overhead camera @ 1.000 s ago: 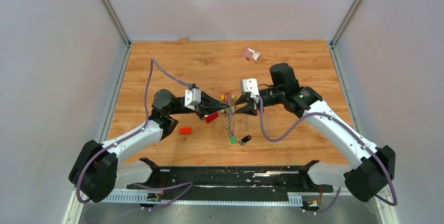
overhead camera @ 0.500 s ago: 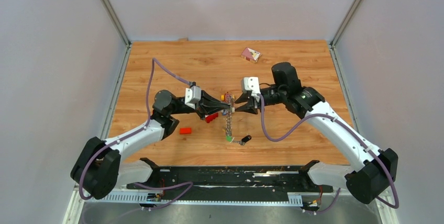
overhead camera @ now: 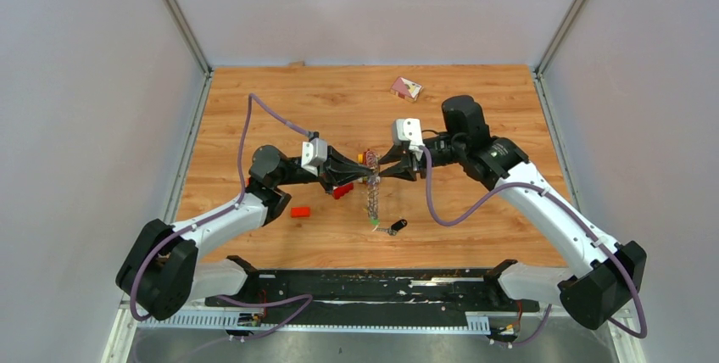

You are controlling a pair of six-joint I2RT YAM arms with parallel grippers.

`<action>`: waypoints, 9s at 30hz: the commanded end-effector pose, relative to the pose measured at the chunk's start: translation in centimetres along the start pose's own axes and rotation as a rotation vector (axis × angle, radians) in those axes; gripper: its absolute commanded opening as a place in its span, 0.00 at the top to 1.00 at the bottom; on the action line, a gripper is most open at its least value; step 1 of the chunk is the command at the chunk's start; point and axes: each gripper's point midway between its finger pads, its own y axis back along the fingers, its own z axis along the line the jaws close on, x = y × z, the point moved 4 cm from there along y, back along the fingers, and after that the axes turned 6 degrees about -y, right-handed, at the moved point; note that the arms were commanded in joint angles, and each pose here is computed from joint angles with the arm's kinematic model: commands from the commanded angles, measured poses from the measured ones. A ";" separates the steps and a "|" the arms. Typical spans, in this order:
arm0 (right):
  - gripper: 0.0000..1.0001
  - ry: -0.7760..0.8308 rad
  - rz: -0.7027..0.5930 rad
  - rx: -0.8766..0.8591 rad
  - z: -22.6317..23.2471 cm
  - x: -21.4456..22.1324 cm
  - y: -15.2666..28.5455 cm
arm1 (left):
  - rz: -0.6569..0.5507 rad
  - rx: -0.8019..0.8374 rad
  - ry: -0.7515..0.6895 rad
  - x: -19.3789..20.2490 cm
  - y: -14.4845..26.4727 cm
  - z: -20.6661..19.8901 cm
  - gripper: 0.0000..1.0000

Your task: Put the keys on the keyring

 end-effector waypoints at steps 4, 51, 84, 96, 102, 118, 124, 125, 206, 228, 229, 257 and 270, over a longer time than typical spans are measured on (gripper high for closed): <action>0.72 0.015 -0.039 -0.038 0.3 -1.2 -0.4 | -0.035 -0.023 -0.048 -1.1 -0.1 0.5 1.00; 1.00 0.008 0.348 0.167 -2.5 -0.5 -1.1 | 0.324 0.023 -0.191 0.9 -0.4 4.2 0.78; 0.58 -0.020 0.041 0.151 -0.9 -0.2 0.4 | -0.208 -0.038 0.061 -3.7 -0.5 2.2 1.00; 0.60 -0.006 0.018 0.148 -1.6 -1.9 0.7 | -0.194 -0.013 0.084 -2.5 -0.5 1.9 1.00; 0.69 -0.016 0.006 0.117 -1.6 -2.4 0.4 | -0.180 -0.008 0.084 -2.1 -0.4 1.7 1.00; 0.95 -0.024 -0.010 0.080 -1.6 -2.5 0.0 | -0.165 -0.013 0.091 -1.7 -0.5 1.9 1.00; 1.00 -0.014 0.012 0.108 -2.1 -2.3 0.0 | -0.141 -0.002 0.087 -1.1 -0.6 1.8 1.00; 1.00 -0.006 0.029 0.119 -2.2 -2.1 0.1 | -0.129 0.004 0.075 -1.0 -0.6 1.8 1.00; 0.61 0.001 0.165 0.209 -0.2 1.8 1.8 | 0.145 0.062 -0.335 0.7 0.0 0.1 1.00; 0.65 -0.073 0.202 0.135 0.4 5.1 1.1 | 0.395 0.261 -0.807 4.3 4.2 -0.5 1.00; 0.65 -0.072 0.203 0.135 0.4 5.1 1.1 | 0.398 0.265 -0.811 4.3 4.3 -0.6 1.00; 0.65 -0.093 0.214 0.152 0.2 5.8 1.2 | 0.383 0.155 -0.647 3.5 3.5 0.3 1.00; 0.62 -0.172 0.261 0.207 -0.2 7.5 2.9 | 0.332 -0.146 -0.185 1.3 2.8 1.8 1.00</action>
